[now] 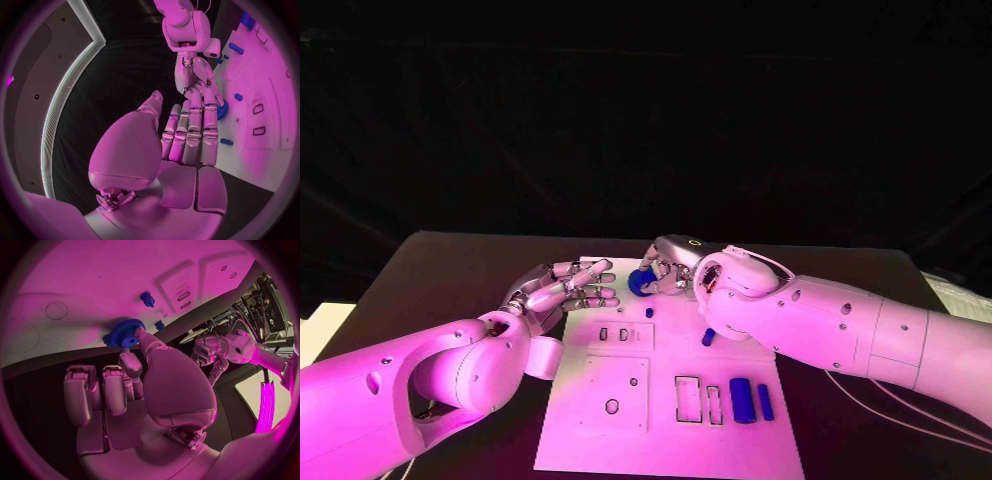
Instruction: Assemble the parts on the task board
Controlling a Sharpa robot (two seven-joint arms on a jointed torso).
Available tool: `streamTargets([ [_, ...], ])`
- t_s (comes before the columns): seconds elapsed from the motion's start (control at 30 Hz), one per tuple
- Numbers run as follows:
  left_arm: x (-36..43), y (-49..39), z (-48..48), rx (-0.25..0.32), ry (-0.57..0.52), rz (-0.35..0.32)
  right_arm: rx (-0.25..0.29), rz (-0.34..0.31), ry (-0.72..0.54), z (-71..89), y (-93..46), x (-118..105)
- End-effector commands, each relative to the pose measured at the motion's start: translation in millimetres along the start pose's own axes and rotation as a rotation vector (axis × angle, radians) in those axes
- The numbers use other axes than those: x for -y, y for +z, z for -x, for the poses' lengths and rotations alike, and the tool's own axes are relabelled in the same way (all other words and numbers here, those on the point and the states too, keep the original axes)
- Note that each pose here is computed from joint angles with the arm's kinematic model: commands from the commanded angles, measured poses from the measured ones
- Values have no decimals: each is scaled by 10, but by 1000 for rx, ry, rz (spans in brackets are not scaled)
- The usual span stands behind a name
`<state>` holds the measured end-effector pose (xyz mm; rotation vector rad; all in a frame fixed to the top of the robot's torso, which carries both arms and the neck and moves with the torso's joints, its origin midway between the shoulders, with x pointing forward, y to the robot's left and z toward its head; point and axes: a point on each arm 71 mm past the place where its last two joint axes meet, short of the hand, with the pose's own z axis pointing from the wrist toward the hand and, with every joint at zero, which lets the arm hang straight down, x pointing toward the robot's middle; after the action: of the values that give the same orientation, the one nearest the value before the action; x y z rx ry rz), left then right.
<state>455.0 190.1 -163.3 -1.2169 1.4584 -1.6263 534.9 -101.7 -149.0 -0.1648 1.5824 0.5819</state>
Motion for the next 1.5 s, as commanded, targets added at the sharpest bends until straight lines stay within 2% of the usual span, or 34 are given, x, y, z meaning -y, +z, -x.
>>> streamTargets([
  [0.03,13,2,-28,-25,0,-9,-19,9,-22,-35,-2,-2],
  [0.47,13,0,-24,-24,0,-7,-7,5,-20,-23,-15,29],
  [0.7,14,-2,-11,-20,2,-6,53,22,21,51,-102,77],
  [0.87,16,-5,1,-18,2,-7,105,40,77,169,-272,177],
  [0.93,18,-8,9,-17,3,-8,122,47,114,265,-395,278],
  [1.2,27,-24,41,-14,4,-11,116,107,215,539,-801,758],
  [1.33,25,-19,47,-14,3,-12,101,72,237,589,-961,1071],
  [1.5,18,-3,39,-18,2,-12,88,3,238,565,-1115,1410],
])
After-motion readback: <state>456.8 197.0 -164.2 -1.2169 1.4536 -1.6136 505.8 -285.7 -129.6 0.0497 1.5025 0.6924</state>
